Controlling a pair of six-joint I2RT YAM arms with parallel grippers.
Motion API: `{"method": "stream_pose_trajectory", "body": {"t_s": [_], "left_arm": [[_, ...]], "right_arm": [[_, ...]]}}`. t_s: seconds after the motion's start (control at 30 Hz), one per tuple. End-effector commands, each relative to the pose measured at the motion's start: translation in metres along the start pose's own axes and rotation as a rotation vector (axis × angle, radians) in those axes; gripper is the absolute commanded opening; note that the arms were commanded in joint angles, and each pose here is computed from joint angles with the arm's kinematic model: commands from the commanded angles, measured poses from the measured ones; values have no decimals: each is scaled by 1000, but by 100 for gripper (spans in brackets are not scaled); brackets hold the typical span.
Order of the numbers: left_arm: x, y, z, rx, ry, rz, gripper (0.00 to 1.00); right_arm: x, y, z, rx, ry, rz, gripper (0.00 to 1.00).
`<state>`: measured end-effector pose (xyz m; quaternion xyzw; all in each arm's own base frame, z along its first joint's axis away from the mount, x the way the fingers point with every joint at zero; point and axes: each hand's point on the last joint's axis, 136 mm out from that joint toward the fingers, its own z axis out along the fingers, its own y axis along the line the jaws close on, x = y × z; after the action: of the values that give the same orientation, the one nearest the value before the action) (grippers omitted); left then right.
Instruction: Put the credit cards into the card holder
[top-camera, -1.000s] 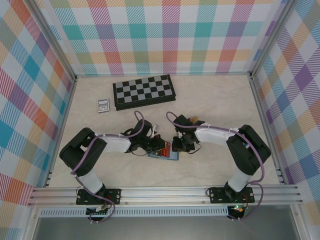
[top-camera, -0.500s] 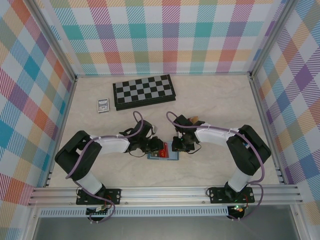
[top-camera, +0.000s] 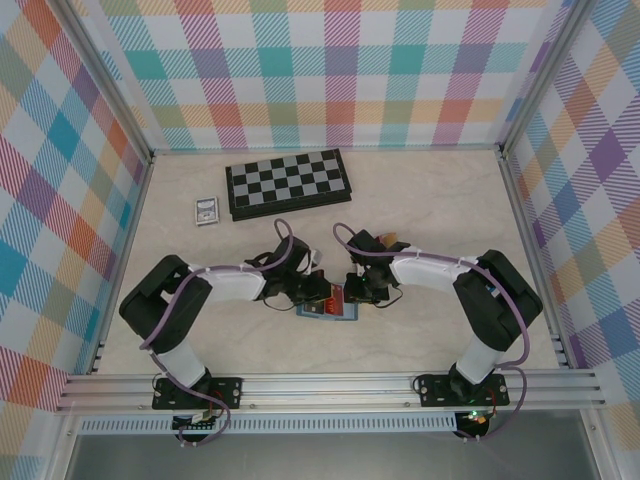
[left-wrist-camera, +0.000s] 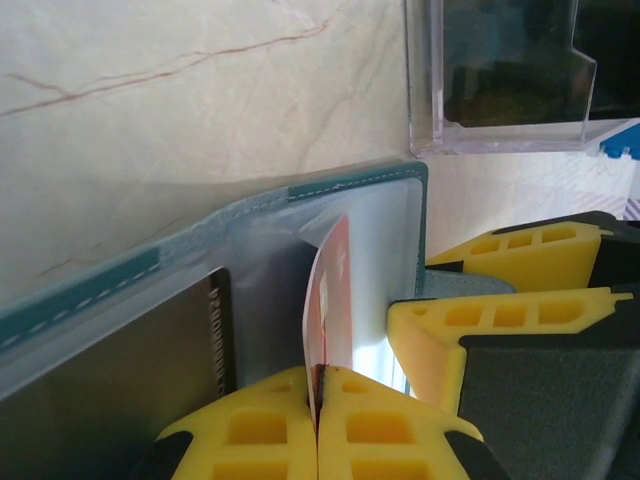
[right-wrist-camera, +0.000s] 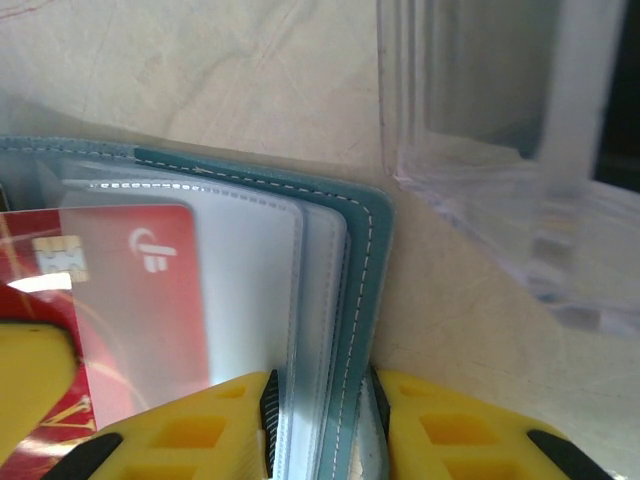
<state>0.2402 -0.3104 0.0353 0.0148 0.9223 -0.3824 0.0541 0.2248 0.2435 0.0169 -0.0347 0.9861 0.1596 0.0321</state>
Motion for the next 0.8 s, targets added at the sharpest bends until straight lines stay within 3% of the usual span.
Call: {"method": "stream_pose_trajectory", "body": {"t_s": [0.0,0.13,0.3,0.4,0.53,0.77], "left_arm": [[17,11,14,-29,84,7,5],[16,12,18,-41,101,4,7],[10,14,2,-102,46,9,24],[9,16,-8,-140,23,13,28],[8,17,-10,-154,16,11,27],[10,15,1,-140,49,16,17]], "right_arm": [[18,-16,12,46,63,49,30],[17,-18,12,53,60,51,30],[17,-22,8,80,54,53,31],[18,-22,7,82,54,54,32],[17,-19,5,67,51,51,32],[16,-13,5,43,53,43,32]]}}
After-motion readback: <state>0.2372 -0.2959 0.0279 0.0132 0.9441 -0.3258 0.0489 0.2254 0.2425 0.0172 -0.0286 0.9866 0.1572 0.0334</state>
